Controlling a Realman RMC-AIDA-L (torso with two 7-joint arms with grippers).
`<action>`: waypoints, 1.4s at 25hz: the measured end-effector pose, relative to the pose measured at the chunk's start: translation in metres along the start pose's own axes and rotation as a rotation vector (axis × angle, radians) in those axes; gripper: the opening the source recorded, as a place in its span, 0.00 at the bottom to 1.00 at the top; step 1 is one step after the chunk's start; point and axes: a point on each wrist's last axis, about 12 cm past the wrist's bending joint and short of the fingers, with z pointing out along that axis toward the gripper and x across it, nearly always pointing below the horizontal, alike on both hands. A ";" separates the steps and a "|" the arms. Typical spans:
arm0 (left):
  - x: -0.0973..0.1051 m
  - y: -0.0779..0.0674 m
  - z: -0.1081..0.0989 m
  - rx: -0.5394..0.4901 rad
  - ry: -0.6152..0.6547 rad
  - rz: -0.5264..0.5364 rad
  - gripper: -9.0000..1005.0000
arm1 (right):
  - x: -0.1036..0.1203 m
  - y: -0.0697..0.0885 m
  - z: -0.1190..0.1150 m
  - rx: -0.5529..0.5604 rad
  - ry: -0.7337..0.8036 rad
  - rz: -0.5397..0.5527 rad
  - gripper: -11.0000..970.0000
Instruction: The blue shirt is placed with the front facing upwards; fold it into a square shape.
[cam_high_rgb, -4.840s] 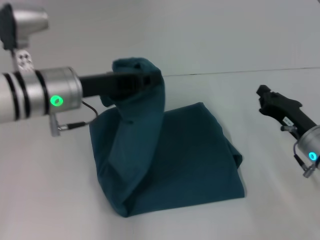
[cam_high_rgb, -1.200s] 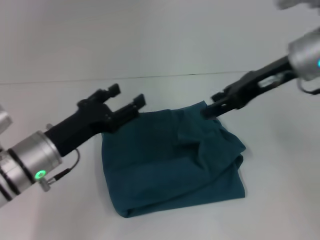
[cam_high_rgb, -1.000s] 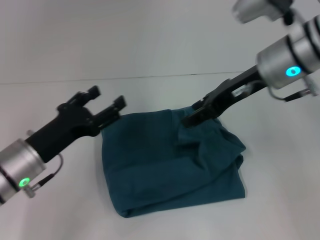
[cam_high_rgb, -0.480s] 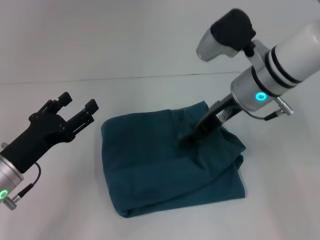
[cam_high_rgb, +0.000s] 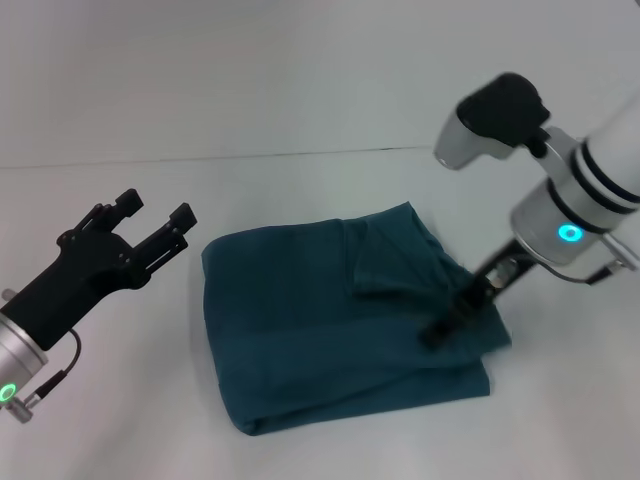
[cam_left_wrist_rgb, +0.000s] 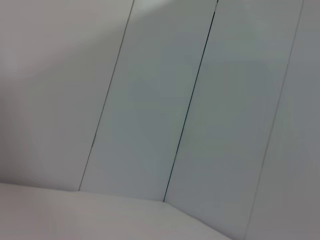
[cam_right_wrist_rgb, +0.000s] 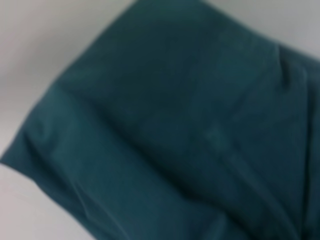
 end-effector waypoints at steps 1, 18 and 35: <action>0.000 0.000 0.000 -0.001 0.000 0.000 0.86 | 0.004 -0.001 0.000 -0.005 0.012 0.010 0.65; -0.004 0.002 0.000 0.000 -0.020 0.003 0.86 | 0.005 0.009 -0.029 -0.166 -0.284 0.063 0.65; -0.003 0.004 -0.003 -0.020 -0.018 0.002 0.86 | 0.011 0.036 0.024 -0.261 -0.015 0.029 0.65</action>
